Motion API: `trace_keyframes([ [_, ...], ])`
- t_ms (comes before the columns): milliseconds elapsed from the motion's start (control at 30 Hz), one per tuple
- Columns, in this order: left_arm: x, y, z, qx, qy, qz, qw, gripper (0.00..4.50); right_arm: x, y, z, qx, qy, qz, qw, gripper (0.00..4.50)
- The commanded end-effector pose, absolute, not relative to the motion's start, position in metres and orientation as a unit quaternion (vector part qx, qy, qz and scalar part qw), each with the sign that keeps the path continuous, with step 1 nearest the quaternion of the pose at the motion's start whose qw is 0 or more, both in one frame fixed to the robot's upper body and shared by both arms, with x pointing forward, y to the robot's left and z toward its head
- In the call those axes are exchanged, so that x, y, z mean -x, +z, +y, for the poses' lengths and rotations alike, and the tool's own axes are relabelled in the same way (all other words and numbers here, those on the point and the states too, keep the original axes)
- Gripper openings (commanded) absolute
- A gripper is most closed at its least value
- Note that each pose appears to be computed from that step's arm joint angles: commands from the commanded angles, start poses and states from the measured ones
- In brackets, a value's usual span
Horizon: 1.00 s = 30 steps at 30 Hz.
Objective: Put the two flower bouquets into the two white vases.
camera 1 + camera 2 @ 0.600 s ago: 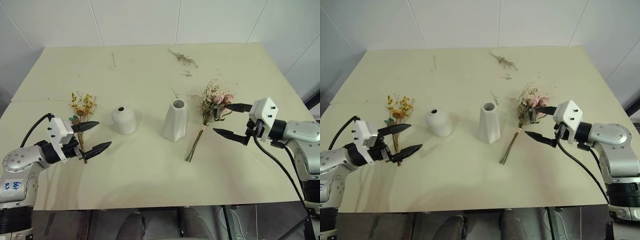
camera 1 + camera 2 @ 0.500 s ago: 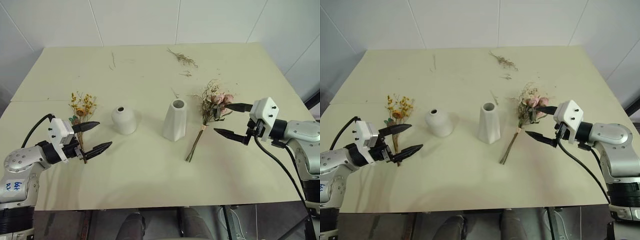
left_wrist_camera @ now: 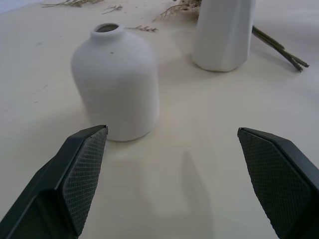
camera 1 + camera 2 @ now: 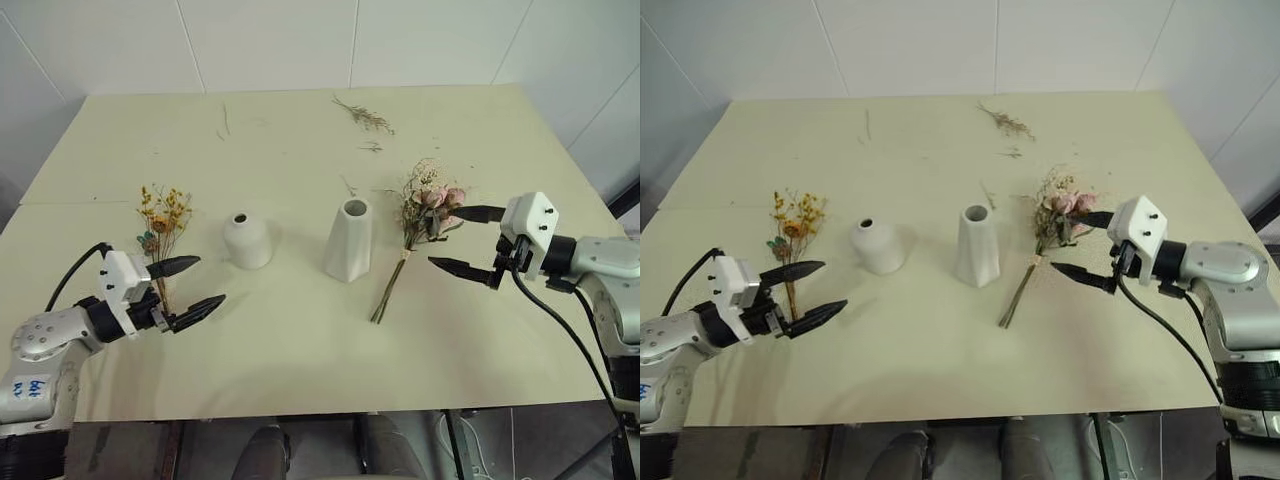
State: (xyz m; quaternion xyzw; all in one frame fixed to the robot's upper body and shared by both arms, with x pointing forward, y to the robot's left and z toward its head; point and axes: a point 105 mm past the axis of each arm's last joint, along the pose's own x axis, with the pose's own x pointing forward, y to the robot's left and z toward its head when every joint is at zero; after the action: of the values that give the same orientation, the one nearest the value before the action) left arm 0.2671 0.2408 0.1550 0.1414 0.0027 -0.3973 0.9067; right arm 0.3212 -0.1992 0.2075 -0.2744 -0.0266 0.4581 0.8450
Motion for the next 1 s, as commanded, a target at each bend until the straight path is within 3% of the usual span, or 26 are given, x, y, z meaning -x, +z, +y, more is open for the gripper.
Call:
trace_keyframes([
  [33,-0.26,0.171,0.25,-0.155,-0.383,-0.011,0.91,4.46,-0.322,0.217,-0.2,0.287,0.462,-0.04,0.838,4.5],
  [167,-0.256,0.182,0.276,-0.176,-0.339,0.005,0.924,4.46,-0.323,0.231,-0.194,0.288,0.467,-0.071,0.833,4.5],
  [400,-0.26,0.182,0.306,-0.156,-0.261,0.087,0.949,4.46,-0.301,0.263,-0.165,0.279,0.52,-0.109,0.8,4.5],
  [633,-0.269,0.183,0.329,-0.138,-0.187,0.174,0.957,4.46,-0.297,0.263,-0.154,0.281,0.537,-0.11,0.788,4.5],
  [733,-0.282,0.175,0.341,-0.125,-0.103,0.212,0.964,4.46,-0.296,0.261,-0.149,0.274,0.542,-0.113,0.787,4.5],
  [1000,-0.282,0.152,0.319,-0.067,-0.045,0.337,0.938,4.46,-0.297,0.257,-0.148,0.269,0.547,-0.109,0.785,4.5],
])
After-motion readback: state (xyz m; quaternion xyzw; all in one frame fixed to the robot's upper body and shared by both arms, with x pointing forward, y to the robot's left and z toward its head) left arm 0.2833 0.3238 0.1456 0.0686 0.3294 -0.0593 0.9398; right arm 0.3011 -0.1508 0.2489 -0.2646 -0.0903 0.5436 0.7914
